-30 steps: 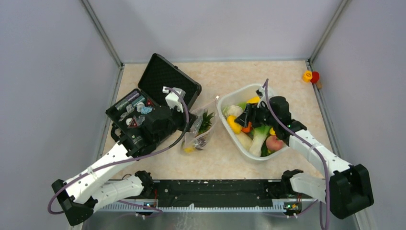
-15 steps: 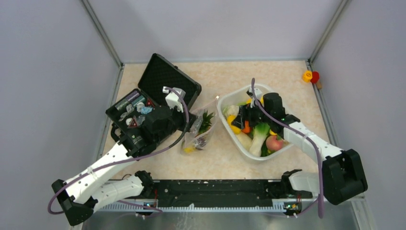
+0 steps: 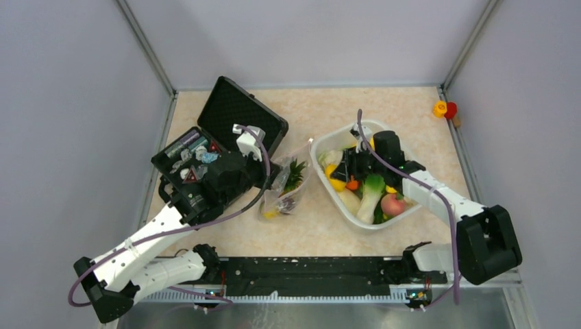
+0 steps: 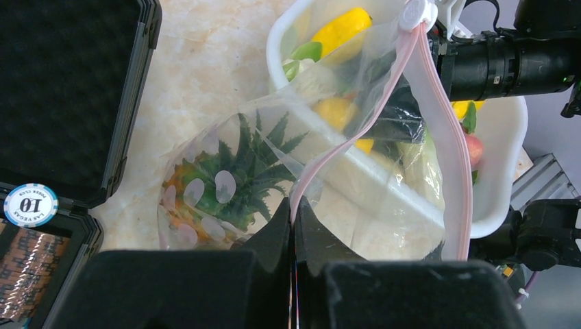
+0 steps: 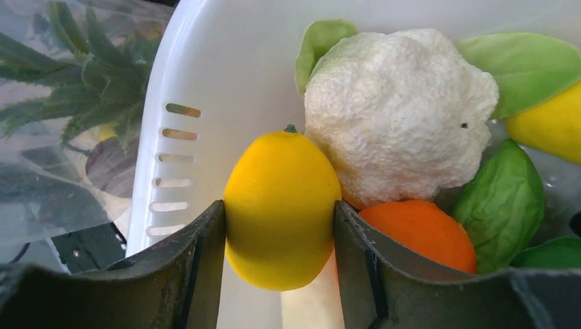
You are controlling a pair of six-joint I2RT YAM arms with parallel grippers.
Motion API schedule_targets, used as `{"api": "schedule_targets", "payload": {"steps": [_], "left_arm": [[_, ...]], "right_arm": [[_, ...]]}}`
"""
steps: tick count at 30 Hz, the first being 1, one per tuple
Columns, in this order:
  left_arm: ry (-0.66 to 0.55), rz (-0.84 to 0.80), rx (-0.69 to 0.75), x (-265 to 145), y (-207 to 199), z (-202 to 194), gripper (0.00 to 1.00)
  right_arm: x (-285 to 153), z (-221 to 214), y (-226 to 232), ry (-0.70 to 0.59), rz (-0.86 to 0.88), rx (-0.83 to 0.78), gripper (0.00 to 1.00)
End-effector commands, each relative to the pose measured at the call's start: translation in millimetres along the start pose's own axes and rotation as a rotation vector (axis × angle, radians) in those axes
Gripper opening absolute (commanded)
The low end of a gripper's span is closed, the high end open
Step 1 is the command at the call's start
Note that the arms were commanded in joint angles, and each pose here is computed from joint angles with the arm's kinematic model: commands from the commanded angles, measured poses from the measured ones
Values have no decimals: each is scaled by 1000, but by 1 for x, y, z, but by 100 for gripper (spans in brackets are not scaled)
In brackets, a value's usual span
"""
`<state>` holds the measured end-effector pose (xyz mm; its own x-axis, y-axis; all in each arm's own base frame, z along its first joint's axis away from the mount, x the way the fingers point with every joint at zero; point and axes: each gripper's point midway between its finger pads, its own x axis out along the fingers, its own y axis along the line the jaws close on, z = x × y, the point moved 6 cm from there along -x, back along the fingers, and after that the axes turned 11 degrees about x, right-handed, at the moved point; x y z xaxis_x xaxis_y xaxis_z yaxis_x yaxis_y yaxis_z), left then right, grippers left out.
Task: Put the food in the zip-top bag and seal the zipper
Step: Pick up the fake fruit from the bin, then place the fake fruit in the zipper food storage bag.
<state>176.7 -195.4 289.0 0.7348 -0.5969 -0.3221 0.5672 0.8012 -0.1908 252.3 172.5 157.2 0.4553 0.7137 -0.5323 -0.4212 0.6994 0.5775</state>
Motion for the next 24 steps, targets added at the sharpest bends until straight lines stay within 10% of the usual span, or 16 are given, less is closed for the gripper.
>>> {"api": "schedule_targets", "payload": {"steps": [1, 10, 24], "left_arm": [[-64, -3, 4, -11, 0, 12, 0], [-68, 17, 13, -16, 5, 10, 0], [-44, 9, 10, -7, 3, 4, 0]], "right_arm": [[-20, 31, 16, -189, -49, 11, 21], [-69, 34, 31, -660, 43, 267, 13], [-107, 41, 121, -568, 492, 8, 11]]}}
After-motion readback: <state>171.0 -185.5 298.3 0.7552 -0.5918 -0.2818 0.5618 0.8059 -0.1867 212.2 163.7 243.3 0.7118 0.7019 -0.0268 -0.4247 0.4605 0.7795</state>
